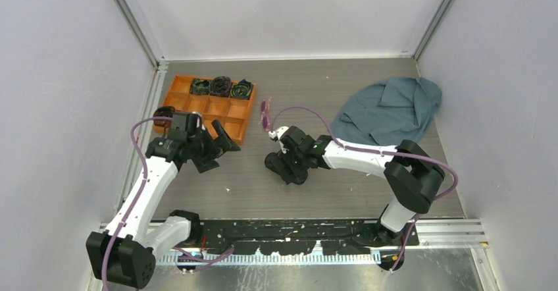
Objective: Organize the sunglasses
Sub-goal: Move the sunglasses case at the center of the board, then pick up the sunglasses case from the center of the board.
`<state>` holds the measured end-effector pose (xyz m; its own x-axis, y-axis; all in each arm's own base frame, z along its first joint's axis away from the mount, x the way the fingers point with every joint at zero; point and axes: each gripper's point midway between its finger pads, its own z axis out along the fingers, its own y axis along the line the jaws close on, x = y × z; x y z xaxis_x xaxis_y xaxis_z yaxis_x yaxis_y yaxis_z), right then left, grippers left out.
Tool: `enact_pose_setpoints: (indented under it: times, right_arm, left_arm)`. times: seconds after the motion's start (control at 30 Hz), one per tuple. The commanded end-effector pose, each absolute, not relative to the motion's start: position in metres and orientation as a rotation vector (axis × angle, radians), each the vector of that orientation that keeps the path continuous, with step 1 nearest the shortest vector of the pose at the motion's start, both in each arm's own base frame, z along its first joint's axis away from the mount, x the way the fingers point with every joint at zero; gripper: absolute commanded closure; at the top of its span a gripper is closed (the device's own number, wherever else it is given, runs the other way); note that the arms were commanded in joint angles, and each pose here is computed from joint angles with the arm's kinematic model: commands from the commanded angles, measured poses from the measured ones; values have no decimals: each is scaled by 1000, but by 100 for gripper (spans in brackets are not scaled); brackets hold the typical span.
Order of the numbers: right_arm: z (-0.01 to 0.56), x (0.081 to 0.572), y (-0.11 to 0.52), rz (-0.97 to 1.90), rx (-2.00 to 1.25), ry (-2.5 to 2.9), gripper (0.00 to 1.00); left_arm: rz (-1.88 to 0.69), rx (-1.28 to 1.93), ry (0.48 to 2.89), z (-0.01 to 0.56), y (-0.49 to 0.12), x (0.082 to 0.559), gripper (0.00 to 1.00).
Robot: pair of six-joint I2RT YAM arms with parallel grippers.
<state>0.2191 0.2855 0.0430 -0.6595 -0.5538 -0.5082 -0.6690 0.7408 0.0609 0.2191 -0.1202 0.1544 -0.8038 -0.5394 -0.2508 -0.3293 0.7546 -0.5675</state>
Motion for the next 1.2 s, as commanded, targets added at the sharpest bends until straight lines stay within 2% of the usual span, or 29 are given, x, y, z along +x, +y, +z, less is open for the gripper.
enact_pose_setpoints:
  times: [0.0,0.17,0.3,0.4,0.43,0.53,0.6,0.77,1.0,1.17]
  right_arm:
    - [53,220,301,413,-1007,2440,7]
    - [45,220,297,376,-1020,2474,19]
    - [49,221,298,390,-974,2463,33]
    - [51,222,300,406,-948,2452,40]
    - [50,222,300,403,-940,2457,40]
    - [43,221,299,392,-936,2480,24]
    - [40,223,297,371,-923,2484,20]
    - [41,228,291,323,-914,2459,21]
    - [34,230,292,302,-946,2469,21]
    - [34,231,295,308,-947,2466,30]
  left_arm:
    - [-680,-612,2506,168,-113,223,0]
    - [-680,-592,2446,169,-111,228,0]
    - [-657,-590,2540,159,-112,223,0]
    - [-727,-575,2565,154,-122,223,0]
    - [-751,-583,2557,153,-124,223,0]
    - [-771,-601,2539,152,-126,226,0]
    - [-773,-615,2548,149,-127,226,0]
    - [-787,-600,2514,149,-127,228,0]
    - [-715,-607,2348,154,-110,232,1]
    - [-650,-591,2478,149,-107,221,4]
